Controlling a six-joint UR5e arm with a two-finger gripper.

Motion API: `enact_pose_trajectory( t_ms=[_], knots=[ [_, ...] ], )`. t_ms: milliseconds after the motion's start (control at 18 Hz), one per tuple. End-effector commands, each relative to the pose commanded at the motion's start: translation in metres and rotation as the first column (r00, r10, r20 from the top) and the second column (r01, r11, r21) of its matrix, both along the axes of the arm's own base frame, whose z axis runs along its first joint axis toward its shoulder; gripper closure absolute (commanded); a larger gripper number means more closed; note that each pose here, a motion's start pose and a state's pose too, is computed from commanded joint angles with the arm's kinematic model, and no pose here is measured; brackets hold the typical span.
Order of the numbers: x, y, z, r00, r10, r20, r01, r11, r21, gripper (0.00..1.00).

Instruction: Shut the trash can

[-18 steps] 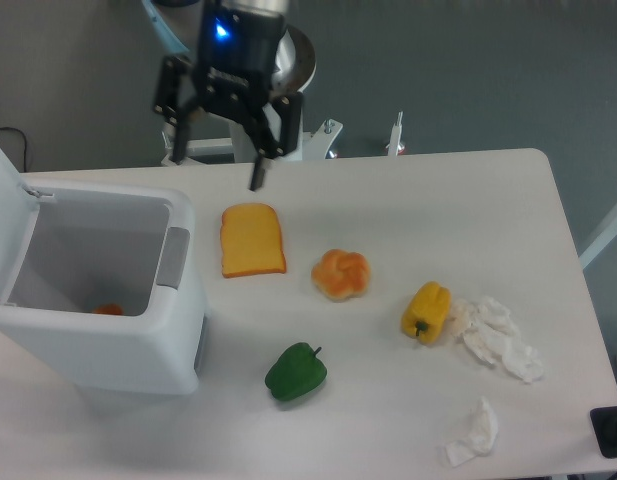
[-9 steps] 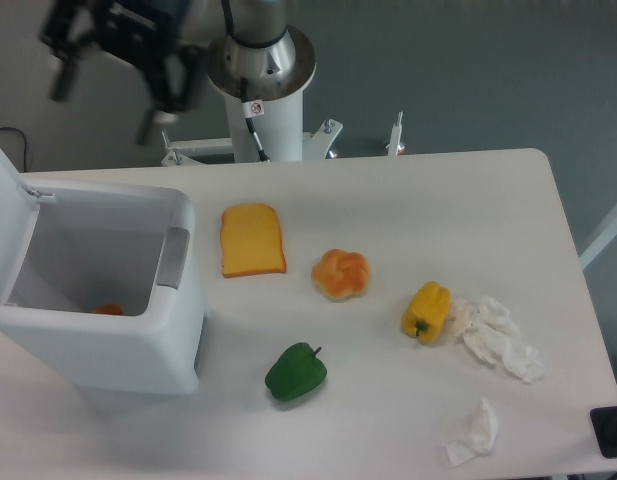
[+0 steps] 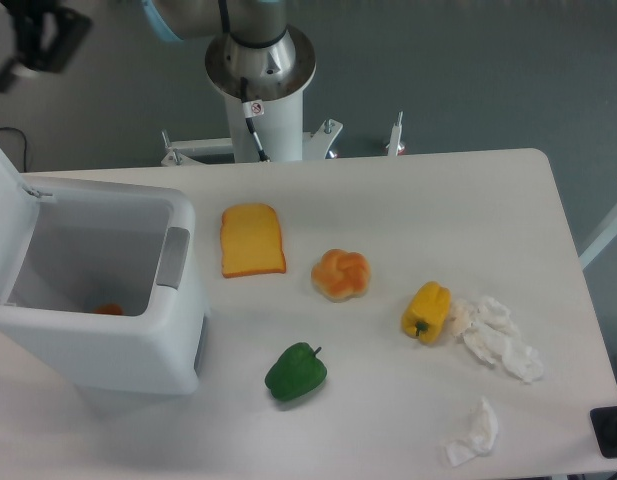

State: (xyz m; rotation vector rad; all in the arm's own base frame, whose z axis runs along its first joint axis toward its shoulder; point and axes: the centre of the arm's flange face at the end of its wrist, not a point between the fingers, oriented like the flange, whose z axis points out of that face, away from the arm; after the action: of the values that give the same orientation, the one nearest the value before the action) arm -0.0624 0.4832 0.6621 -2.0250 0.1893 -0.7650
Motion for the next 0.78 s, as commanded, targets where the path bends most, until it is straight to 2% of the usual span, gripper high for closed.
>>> enact_pose_trajectory(
  t_ms=[222,389,778],
  knots=[
    [0.019,0.013,-0.007,0.996,-0.077,0.049,0.077,0.997,0.006,0.0],
    [0.034,0.029,-0.02,0.983,-0.149,0.105,0.149,0.989,0.006,0.0],
    [0.053,0.065,-0.055,0.966,-0.206,0.155,0.217,0.975,-0.055,0.0]
  ],
)
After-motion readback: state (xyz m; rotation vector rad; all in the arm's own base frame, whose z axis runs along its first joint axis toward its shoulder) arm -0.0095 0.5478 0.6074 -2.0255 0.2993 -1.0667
